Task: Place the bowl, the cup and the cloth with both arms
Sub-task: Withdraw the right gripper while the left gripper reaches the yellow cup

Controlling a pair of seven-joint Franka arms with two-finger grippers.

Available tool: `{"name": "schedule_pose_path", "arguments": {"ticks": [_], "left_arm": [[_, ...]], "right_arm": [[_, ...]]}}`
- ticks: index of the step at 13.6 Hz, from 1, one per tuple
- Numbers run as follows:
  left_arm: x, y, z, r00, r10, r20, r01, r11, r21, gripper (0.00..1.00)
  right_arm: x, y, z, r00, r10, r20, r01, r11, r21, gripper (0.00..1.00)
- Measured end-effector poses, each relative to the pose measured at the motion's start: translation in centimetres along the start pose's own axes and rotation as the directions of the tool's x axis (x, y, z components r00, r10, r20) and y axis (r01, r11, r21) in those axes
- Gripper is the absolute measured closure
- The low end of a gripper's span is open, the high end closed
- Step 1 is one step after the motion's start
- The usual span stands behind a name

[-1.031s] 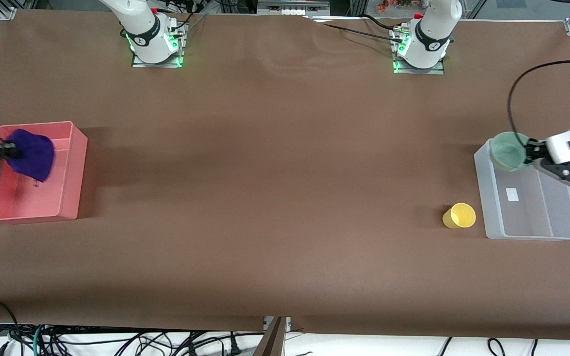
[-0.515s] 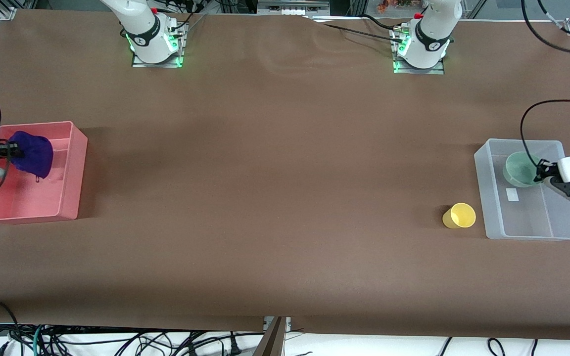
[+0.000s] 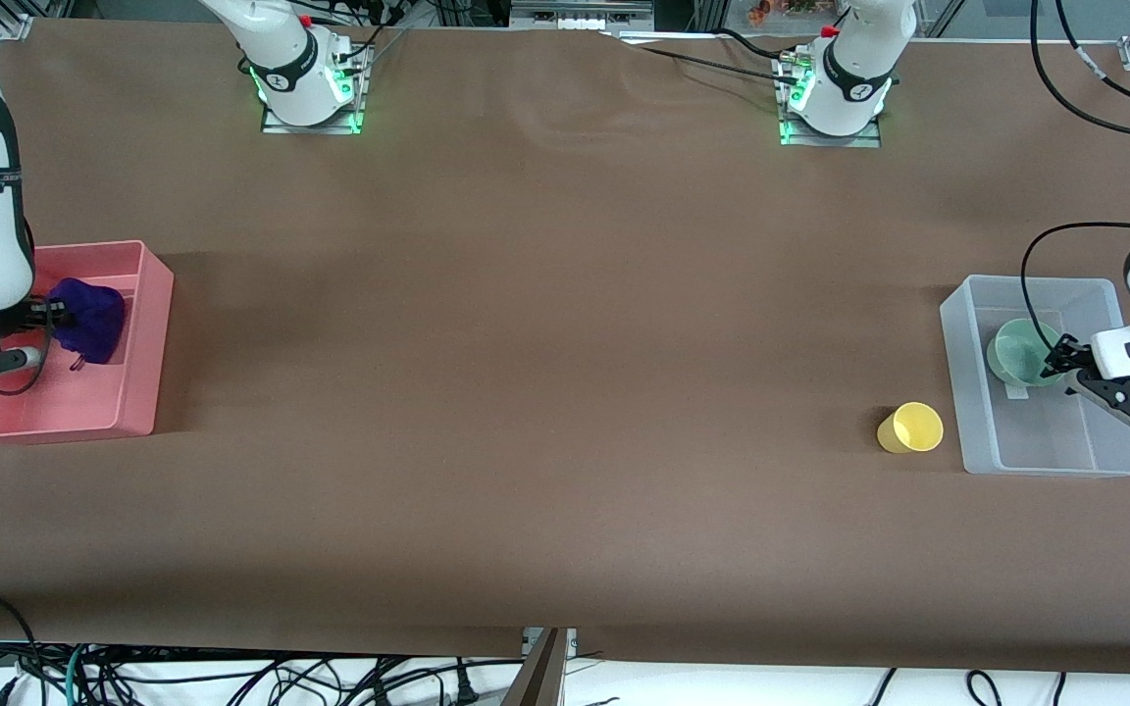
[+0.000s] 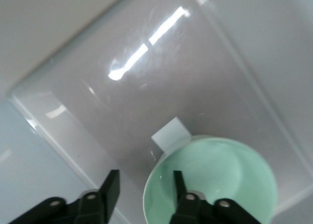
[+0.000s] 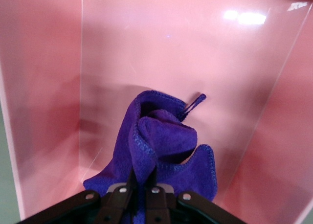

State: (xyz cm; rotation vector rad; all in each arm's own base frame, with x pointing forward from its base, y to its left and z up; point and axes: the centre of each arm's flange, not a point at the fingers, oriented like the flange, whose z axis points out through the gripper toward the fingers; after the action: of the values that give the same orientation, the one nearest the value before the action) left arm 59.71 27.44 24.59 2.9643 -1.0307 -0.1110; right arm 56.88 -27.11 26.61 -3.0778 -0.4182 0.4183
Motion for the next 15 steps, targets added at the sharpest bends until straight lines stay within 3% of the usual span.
{"name": "schedule_pose_path", "arguments": {"ticks": [4, 6, 8, 9, 11, 15], "left_arm": [[6.1, 3.2, -11.6, 1.000, -0.004, 0.028, 0.006, 0.997, -0.074, 0.03], [10.4, 6.1, -14.0, 0.999, 0.045, 0.031, -0.042, 0.997, -0.064, 0.00], [14.9, 9.6, -12.4, 0.988, 0.139, 0.074, -0.135, 0.990, -0.049, 0.00], [17.0, 10.9, -11.1, 0.980, 0.179, 0.083, -0.176, 0.984, -0.034, 0.00], [19.5, 12.0, -8.0, 0.972, 0.221, 0.076, -0.220, 0.975, -0.023, 0.00], [20.4, 10.4, -3.2, 0.968, 0.249, 0.013, -0.249, 0.968, 0.022, 0.00]], "right_arm": [[0.4, 0.1, -4.6, 0.995, 0.011, -0.100, -0.013, 1.000, -0.016, 0.46], [0.3, -0.7, -9.8, 0.985, -0.010, -0.171, 0.004, 0.999, -0.037, 0.26], [0.8, -3.9, -15.0, 0.977, -0.049, -0.207, 0.046, 0.999, -0.019, 0.05], [1.2, -6.2, -17.6, 0.977, -0.036, -0.209, 0.033, 0.999, -0.015, 0.00], [2.3, -12.3, -21.9, 0.981, 0.045, -0.189, -0.053, 0.998, -0.042, 0.00], [1.5, -23.2, -27.7, 0.974, 0.143, -0.176, -0.147, 0.989, -0.011, 0.00]]}}
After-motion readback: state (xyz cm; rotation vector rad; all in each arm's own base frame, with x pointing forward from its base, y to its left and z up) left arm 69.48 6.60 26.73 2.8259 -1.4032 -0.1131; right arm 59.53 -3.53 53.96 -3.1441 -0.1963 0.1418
